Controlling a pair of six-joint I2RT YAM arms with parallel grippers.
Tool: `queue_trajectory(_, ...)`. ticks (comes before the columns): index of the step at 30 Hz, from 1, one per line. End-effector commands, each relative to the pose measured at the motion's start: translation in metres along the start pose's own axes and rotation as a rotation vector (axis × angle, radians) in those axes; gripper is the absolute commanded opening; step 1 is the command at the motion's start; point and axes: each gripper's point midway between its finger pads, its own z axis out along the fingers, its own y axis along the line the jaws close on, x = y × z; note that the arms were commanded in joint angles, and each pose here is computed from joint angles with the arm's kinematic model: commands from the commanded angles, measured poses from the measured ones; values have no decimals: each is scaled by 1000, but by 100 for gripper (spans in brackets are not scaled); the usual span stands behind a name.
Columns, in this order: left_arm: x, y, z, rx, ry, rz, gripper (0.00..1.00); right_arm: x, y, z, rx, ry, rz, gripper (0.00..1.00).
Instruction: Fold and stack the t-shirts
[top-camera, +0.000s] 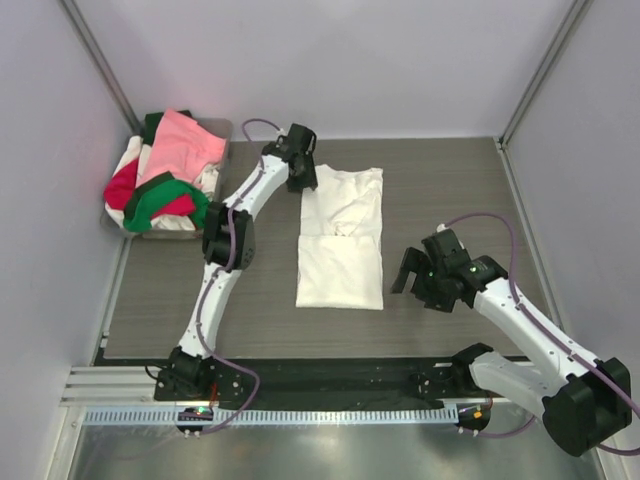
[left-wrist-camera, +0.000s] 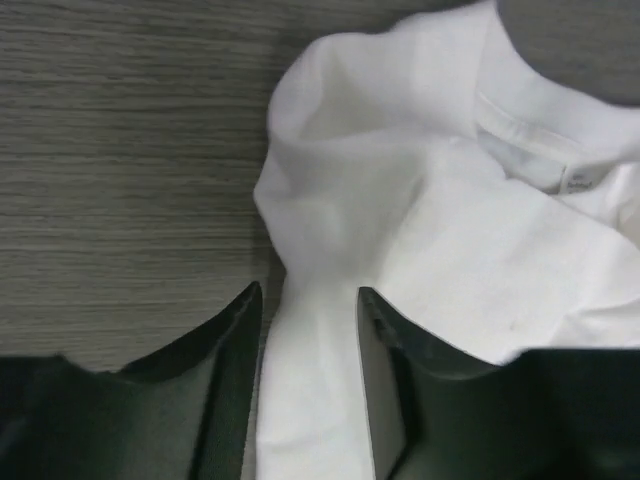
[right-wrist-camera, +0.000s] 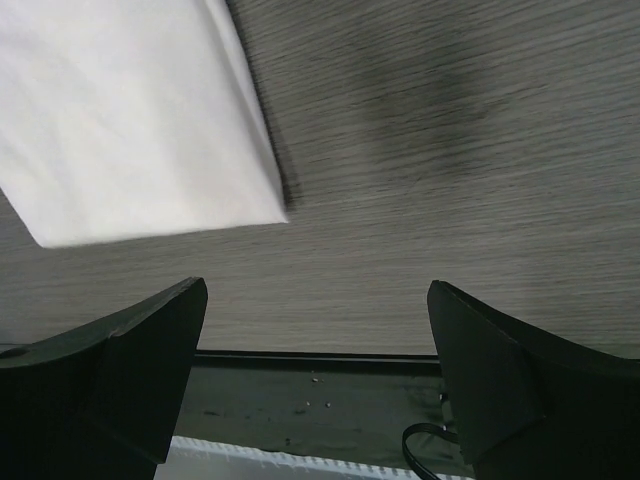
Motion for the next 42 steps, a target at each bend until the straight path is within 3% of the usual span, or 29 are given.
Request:
queue_trajectory(1, 6, 2, -29, 13, 127, 41, 49, -7, 19, -5, -85, -18, -1, 98)
queue_trajectory(2, 16, 6, -29, 5, 161, 34, 55, -7, 20, -6, -87, -22, 0, 98)
queue_trajectory(3, -2, -3, -54, 45, 90, 21, 62, -7, 19, -6, -91, -27, 1, 98)
queue_trajectory(4, -3, -2, -62, 52, 74, 9, 65, -8, 20, -6, -95, -34, 6, 98)
queue_trajectory(5, 23, 11, -60, 25, 124, 8, 70, -4, 18, -3, -94, -24, 7, 98)
queue_trajectory(6, 15, 9, -70, 47, 76, 3, 71, -3, 17, -2, -99, -21, 8, 98)
queue_trajectory(7, 2, 10, -103, 53, 14, -8, 72, -3, 21, 1, -118, -25, 9, 98)
queue_trajectory(9, 20, 28, -116, 9, 41, -11, 72, 7, 23, 8, -157, 9, 21, 98)
queue_trajectory(10, 14, 29, -145, 28, 0, -24, 71, 5, 32, 11, -202, -5, 22, 97)
queue_trajectory(13, 46, 38, -169, 76, 18, -43, 66, 12, 45, 21, -295, 16, 51, 92)
queue_trajectory(14, 77, 44, -165, 92, 88, -46, 65, 17, 43, 27, -302, 31, 68, 90)
queue_trajectory(19, 128, 57, -178, 161, 125, -86, 62, 19, 56, 43, -381, 29, 79, 79)
queue_trajectory(23, 168, 68, -183, 205, 146, -146, 61, 35, 51, 67, -346, 89, 71, 71)
queue_trajectory(25, 182, 67, -182, 233, 175, -173, 60, 36, 50, 74, -340, 84, 64, 63)
queue_trajectory(28, 215, 67, -173, 296, 231, -226, 59, 42, 46, 86, -319, 104, 53, 43)
queue_trajectory(30, 218, 57, -170, 370, 218, -239, 60, 45, 40, 93, -290, 109, 50, 30)
queue_trajectory(33, 234, 53, -167, 410, 251, -253, 62, 48, 33, 98, -266, 113, 47, 19)
queue_trajectory(42, 264, 52, -154, 400, 268, -253, 58, 58, 23, 104, -246, 132, 46, 13)
